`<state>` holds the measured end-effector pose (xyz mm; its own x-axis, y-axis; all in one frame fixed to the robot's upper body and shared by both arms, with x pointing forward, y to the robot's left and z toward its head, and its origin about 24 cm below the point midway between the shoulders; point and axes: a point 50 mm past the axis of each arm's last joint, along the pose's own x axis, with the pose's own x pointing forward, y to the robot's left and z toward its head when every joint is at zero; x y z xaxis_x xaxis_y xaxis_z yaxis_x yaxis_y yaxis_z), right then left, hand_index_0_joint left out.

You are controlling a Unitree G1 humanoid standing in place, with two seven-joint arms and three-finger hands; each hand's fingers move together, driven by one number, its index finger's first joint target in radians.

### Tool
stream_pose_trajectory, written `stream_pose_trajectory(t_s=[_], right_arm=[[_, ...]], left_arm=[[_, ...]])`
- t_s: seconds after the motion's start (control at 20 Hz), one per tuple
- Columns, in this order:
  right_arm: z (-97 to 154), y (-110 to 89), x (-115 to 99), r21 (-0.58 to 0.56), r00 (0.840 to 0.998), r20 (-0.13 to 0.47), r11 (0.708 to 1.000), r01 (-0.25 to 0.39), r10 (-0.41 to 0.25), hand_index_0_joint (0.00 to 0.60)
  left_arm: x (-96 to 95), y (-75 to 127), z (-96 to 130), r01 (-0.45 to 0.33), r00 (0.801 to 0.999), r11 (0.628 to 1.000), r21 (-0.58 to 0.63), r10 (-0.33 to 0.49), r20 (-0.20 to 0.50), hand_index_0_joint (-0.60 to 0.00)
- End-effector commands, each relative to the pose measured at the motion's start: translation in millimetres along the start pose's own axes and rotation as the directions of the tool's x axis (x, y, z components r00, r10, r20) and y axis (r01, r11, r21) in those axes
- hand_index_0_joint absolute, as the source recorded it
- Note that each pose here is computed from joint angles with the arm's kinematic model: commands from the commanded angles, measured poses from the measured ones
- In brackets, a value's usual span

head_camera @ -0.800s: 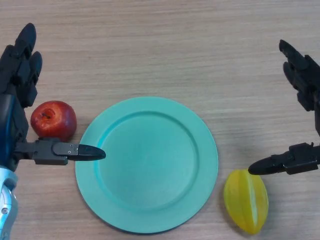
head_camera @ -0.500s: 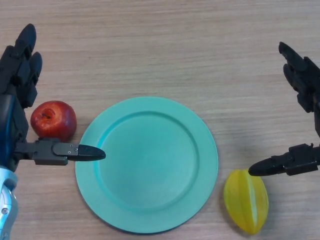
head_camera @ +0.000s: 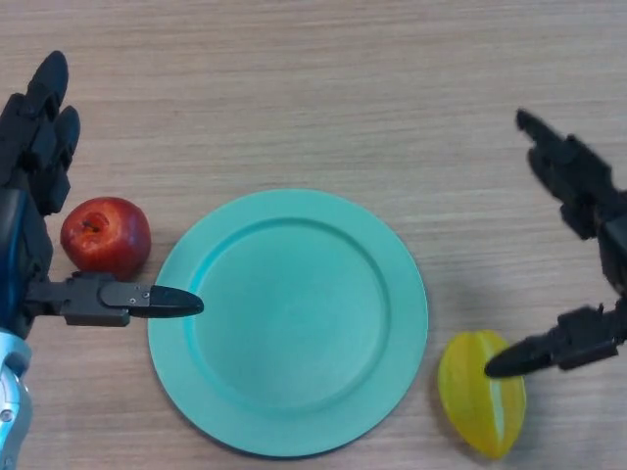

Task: Pick up the yellow starfruit and place it on the plate

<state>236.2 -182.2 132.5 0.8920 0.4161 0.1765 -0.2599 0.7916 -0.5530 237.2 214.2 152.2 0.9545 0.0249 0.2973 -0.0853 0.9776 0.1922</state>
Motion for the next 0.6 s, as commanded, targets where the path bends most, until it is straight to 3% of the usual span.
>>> stream_pose_trajectory(t_s=[0.05, 0.15, 0.2, 0.35, 0.45, 0.6], right_arm=[[26, -10.4, -5, -0.174, 0.982, 0.186, 0.985, -0.001, 0.034, 0.000], [23, -2.1, -6, -0.236, 0.976, 0.184, 0.969, -0.069, 0.115, 0.000], [21, 2.3, -8, -0.281, 0.972, 0.165, 0.953, -0.114, 0.165, 0.000], [17, 8.7, -10, -0.412, 0.958, 0.148, 0.896, -0.166, 0.245, 0.000], [13, 12.3, -10, -0.513, 0.943, 0.126, 0.834, -0.205, 0.309, 0.000], [2, 16.8, -13, -0.668, 0.921, 0.090, 0.709, -0.226, 0.378, 0.000]], left_arm=[[1.0, 17, 34, -0.068, 0.971, 0.996, 0.060, 0.053, 0.232, 0.000], [1.6, 16, 34, -0.066, 0.972, 0.996, 0.066, 0.049, 0.231, 0.000], [2.2, 15, 33, -0.066, 0.972, 0.995, 0.068, 0.049, 0.231, 0.000], [3.0, 16, 32, -0.068, 0.972, 0.995, 0.071, 0.050, 0.229, 0.000], [2.6, 15, 30, -0.069, 0.972, 0.994, 0.079, 0.049, 0.228, 0.000], [3.0, 16, 30, -0.070, 0.971, 0.994, 0.080, 0.050, 0.232, 0.000]])
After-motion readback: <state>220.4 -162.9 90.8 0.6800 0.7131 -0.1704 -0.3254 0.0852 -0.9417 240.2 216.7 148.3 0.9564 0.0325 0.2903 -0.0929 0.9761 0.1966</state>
